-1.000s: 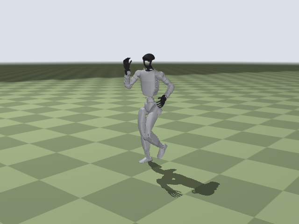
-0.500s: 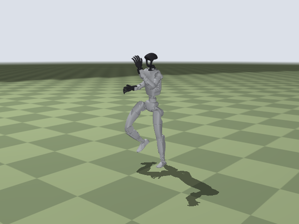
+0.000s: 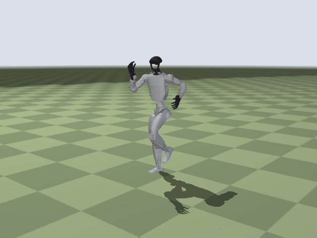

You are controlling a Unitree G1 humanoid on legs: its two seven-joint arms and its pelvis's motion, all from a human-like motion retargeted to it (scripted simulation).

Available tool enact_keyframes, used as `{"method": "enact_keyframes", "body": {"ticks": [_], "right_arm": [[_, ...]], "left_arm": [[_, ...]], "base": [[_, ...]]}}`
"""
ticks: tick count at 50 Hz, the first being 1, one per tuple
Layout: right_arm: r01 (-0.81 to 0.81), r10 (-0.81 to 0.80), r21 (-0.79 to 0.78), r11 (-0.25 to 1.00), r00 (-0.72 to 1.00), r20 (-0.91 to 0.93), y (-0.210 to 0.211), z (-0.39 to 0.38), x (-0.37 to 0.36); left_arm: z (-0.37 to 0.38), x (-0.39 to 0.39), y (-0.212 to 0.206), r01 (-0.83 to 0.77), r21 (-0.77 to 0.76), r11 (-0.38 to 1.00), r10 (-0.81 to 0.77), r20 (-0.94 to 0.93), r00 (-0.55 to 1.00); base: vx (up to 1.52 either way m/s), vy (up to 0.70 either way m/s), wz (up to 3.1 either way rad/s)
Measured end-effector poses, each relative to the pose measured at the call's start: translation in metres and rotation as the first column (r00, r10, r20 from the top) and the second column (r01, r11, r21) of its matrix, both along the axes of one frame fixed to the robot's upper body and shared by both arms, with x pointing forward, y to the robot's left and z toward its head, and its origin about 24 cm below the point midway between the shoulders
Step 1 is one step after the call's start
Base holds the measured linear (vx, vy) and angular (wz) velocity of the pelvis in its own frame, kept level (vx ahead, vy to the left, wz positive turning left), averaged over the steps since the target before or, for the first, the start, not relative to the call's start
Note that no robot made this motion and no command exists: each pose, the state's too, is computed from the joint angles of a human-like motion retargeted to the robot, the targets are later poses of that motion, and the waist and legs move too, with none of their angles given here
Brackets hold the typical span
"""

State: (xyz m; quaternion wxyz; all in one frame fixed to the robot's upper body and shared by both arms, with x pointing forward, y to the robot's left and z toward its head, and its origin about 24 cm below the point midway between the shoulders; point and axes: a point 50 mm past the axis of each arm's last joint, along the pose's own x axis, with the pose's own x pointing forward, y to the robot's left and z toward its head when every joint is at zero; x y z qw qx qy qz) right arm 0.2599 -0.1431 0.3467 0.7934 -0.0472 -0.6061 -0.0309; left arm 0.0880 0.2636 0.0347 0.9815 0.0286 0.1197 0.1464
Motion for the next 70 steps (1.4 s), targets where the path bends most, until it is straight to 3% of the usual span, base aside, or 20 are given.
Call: {"method": "enact_keyframes", "body": {"ticks": [5,9,12,15,20,25,30,35,38,42,45,48,53,57,62,67,70], "right_arm": [[-0.051,0.054,0.022,0.998,0.981,-0.188,-0.001,-0.052,0.011],[0.027,-0.012,0.019,0.999,0.826,-0.563,-0.016,-0.155,0.026],[0.088,-0.133,-0.100,0.991,0.633,-0.763,-0.031,-0.232,0.008],[0.085,-0.202,-0.184,0.979,0.481,-0.853,-0.060,-0.277,-0.033],[0.140,-0.244,-0.223,0.965,0.152,-0.958,-0.116,-0.323,-0.109],[0.296,-0.202,-0.202,0.934,-0.028,-0.979,-0.149,-0.337,-0.168],[0.282,-0.148,-0.139,0.949,0.011,-0.989,-0.143,-0.332,-0.163],[0.184,-0.123,-0.089,0.979,0.182,-0.976,-0.109,-0.322,-0.103],[0.134,-0.136,-0.090,0.987,0.384,-0.913,-0.076,-0.292,-0.052],[0.119,-0.026,0.083,0.989,0.710,-0.704,-0.029,-0.207,0.012],[0.057,-0.008,0.104,0.993,0.907,-0.420,-0.005,-0.111,0.034],[0.067,-0.061,0.047,0.997,0.992,-0.115,0.002,-0.022,0.024],[0.011,-0.033,0.087,0.996,0.967,0.252,0.022,0.062,-0.022],[-0.083,0.042,0.096,0.992,0.929,0.367,0.029,0.080,-0.047],[0.003,-0.017,0.061,0.998,0.971,0.237,0.021,0.045,-0.024],[0.060,-0.069,-0.046,0.997,0.971,-0.227,0.007,-0.075,0.020],[0.099,-0.219,-0.249,0.963,0.827,-0.517,-0.014,-0.171,0.017]], "left_arm": [[0.013,0.060,-0.029,0.045,0.102,0.994,-0.065,0.205,0.977],[0.052,0.124,-0.053,0.011,0.122,0.992,-0.068,0.472,0.879],[0.112,0.168,-0.076,-0.006,0.067,0.998,-0.044,0.718,0.695],[0.195,0.191,-0.096,-0.038,0.073,0.997,-0.051,0.907,0.417],[0.305,0.181,-0.114,-0.026,0.115,0.993,-0.113,0.992,0.047],[0.347,0.175,-0.132,-0.045,0.266,0.963,-0.268,0.962,-0.050],[0.325,0.182,-0.132,-0.003,0.342,0.940,-0.342,0.940,0.023],[0.224,0.204,-0.104,0.102,0.235,0.967,-0.256,0.886,0.385],[0.132,0.188,-0.075,0.128,0.109,0.986,-0.166,0.732,0.660],[0.029,0.134,-0.044,0.106,0.093,0.990,-0.133,0.347,0.928],[-0.001,0.081,-0.020,0.080,0.140,0.987,-0.101,0.153,0.983],[-0.004,0.036,-0.002,0.096,0.141,0.985,-0.103,0.045,0.994],[0.004,0.005,0.022,0.086,0.202,0.976,-0.077,-0.050,0.996],[0.008,0.024,0.025,0.063,0.260,0.964,-0.067,0.006,0.998],[0.019,0.078,0.005,-0.019,0.206,0.978,-0.030,0.236,0.971],[0.077,0.158,-0.038,-0.030,0.047,0.998,-0.003,0.586,0.811],[0.150,0.193,-0.073,0.041,-0.001,0.999,-0.023,0.808,0.589]], "base": [[-0.03,0.05,0.30],[0.03,0.09,0.25],[0.00,0.18,0.48],[-0.07,0.22,1.04],[-0.03,0.13,1.11],[-0.04,0.04,0.57],[0.01,-0.06,0.11],[0.09,-0.11,-0.28],[0.12,-0.19,-0.23],[0.00,-0.27,-1.07],[-0.01,-0.19,-1.47],[0.02,-0.09,-0.99],[0.01,-0.08,-0.05],[0.00,0.00,0.00],[0.03,0.05,-0.02],[0.06,0.13,-0.06],[-0.02,0.23,0.76]]}}
